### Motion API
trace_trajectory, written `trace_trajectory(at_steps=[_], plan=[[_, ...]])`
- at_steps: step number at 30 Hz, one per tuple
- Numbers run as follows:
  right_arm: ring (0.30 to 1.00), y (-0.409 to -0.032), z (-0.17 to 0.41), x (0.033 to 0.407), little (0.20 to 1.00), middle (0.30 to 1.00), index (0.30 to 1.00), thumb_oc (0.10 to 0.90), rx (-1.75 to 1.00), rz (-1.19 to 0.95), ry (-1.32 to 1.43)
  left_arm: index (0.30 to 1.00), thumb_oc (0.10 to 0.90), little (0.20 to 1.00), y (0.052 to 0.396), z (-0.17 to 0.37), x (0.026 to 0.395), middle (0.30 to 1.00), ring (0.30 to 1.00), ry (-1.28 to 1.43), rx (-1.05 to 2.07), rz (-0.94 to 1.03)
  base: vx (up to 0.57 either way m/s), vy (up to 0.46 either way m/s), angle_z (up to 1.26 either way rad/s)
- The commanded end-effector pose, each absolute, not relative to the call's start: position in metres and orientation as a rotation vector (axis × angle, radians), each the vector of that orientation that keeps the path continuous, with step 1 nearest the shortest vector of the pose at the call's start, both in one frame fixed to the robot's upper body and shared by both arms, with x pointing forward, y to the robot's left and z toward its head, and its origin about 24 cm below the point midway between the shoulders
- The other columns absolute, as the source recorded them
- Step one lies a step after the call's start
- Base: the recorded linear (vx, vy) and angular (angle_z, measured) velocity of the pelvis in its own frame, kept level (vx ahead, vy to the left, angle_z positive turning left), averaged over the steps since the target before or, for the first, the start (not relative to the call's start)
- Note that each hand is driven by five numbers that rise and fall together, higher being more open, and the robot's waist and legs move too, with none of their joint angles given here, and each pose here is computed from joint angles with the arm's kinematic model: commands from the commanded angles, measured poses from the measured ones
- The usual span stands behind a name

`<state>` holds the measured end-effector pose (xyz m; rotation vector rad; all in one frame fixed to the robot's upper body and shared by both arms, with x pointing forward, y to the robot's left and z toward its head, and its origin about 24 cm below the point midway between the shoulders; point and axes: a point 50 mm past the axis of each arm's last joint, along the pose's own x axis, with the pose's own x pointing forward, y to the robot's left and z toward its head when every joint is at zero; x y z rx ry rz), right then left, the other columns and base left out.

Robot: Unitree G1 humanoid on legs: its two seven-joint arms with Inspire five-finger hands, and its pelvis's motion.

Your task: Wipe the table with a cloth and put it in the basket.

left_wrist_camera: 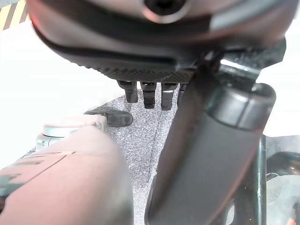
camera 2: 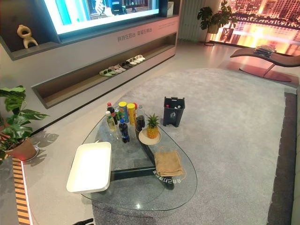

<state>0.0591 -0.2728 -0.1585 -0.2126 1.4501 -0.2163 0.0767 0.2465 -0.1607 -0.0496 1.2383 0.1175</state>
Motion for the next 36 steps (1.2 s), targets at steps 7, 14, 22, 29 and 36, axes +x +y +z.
trace_trajectory(at_steps=[7, 14, 22, 29, 36], plan=[[0.9, -0.276, -0.154, 0.077, 0.9, 0.9, 0.9, 0.8, -0.221, -0.238, 1.42, 0.9, 0.8, 0.9, 0.249, -0.153, 0.111, 0.9, 0.9, 1.143, -0.018, 0.127, 0.0, 0.0, 0.0], [0.9, -0.28, -0.153, 0.077, 0.9, 0.9, 0.9, 0.8, -0.22, -0.249, 1.423, 0.9, 0.8, 0.9, 0.254, -0.151, 0.112, 0.9, 0.9, 1.126, -0.03, 0.166, 0.01, 0.001, 0.0], [0.9, -0.283, -0.153, 0.074, 0.9, 0.9, 0.9, 0.8, -0.222, -0.264, 1.422, 0.9, 0.8, 0.9, 0.259, -0.15, 0.111, 0.9, 0.9, 1.117, -0.045, 0.207, 0.03, -0.001, 0.0], [0.9, -0.289, -0.132, 0.143, 0.9, 0.9, 0.9, 0.8, -0.226, -0.304, 1.237, 0.9, 0.8, 0.9, 0.248, -0.126, 0.182, 0.9, 0.9, 0.906, -0.094, 0.211, -0.24, 0.011, -0.04], [0.9, -0.287, -0.116, 0.181, 0.9, 0.9, 0.9, 0.8, -0.246, -0.295, 1.127, 0.9, 0.8, 0.9, 0.254, -0.103, 0.22, 0.9, 0.9, 0.774, -0.124, 0.262, -0.17, -0.033, -0.04]])
